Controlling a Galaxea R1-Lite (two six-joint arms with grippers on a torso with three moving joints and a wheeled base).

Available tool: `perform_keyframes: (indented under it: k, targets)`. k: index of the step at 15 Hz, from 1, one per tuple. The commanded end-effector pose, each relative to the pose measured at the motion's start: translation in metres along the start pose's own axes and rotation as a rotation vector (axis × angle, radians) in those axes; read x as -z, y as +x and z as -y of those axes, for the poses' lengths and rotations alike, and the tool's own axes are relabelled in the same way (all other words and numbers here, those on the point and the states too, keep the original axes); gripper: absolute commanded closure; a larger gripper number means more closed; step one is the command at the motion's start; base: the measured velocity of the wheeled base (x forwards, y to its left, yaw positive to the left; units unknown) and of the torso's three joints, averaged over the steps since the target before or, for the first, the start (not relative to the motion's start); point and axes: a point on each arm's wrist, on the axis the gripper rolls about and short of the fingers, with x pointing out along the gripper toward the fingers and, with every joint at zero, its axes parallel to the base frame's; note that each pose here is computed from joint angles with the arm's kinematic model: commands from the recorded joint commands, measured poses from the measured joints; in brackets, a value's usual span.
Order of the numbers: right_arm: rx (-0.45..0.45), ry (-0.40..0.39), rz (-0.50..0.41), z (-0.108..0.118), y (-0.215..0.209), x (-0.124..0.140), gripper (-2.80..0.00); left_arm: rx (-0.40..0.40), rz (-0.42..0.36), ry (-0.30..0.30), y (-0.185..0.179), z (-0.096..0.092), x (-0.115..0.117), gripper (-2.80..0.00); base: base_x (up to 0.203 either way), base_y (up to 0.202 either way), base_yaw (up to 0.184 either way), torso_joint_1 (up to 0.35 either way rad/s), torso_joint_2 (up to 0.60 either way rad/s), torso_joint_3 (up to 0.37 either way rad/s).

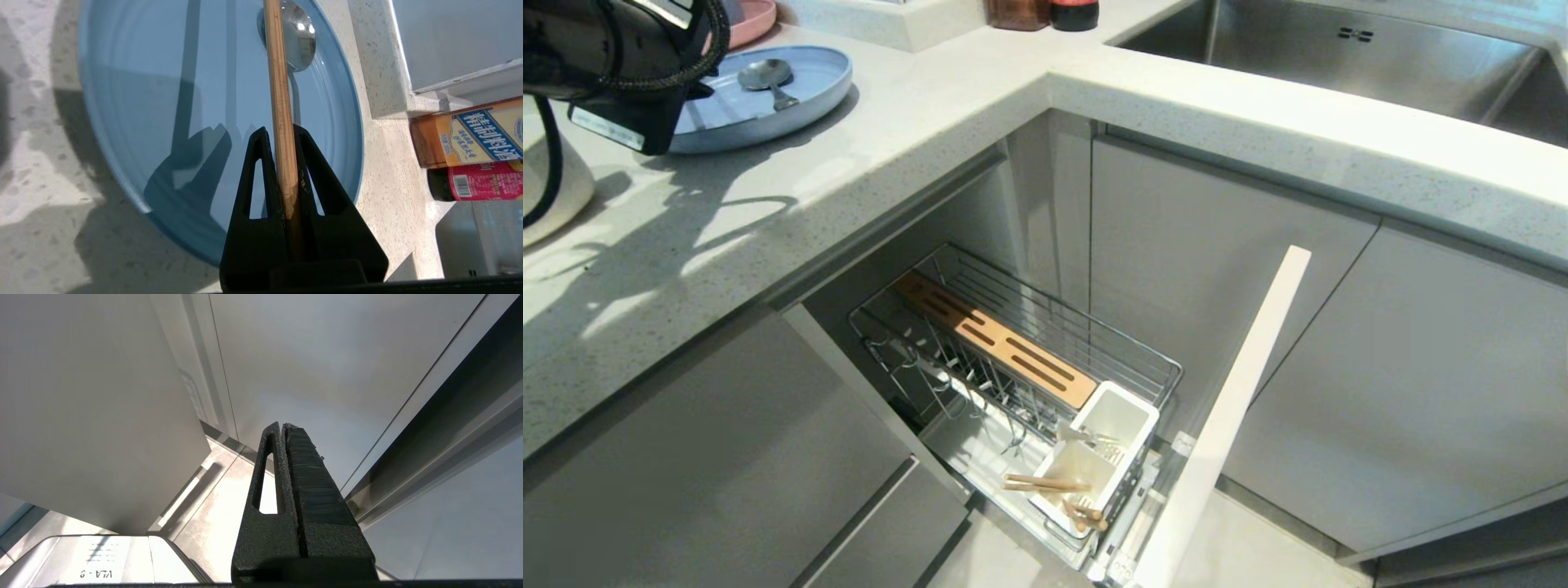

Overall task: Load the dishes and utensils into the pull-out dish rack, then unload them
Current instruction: Take the chopsticks out of the cupboard

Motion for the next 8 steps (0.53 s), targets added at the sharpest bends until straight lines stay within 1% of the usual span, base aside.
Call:
perform_keyframes:
  k: [1,5,8]
  targets:
    - [0.000,0.000,-0.002,0.0000,0.0001,0.0004,0.00,-0.015,0.006,-0.013,-0.0006,-0.0046,-0.0025,0.00,0.000,0.000,0.000,0.000,0.00,0.000]
    - [0.000,0.000,-0.002,0.0000,0.0001,0.0004,0.00,-0.018,0.009,-0.020,0.0014,-0.0081,-0.0081,0.00,0.000,0.000,0.000,0.000,0.00,0.000]
    - [0.000,0.000,-0.002,0.0000,0.0001,0.0004,0.00,-0.022,0.006,-0.020,0.0044,-0.0093,-0.0077,0.00,0.000,0.000,0.000,0.000,0.00,0.000]
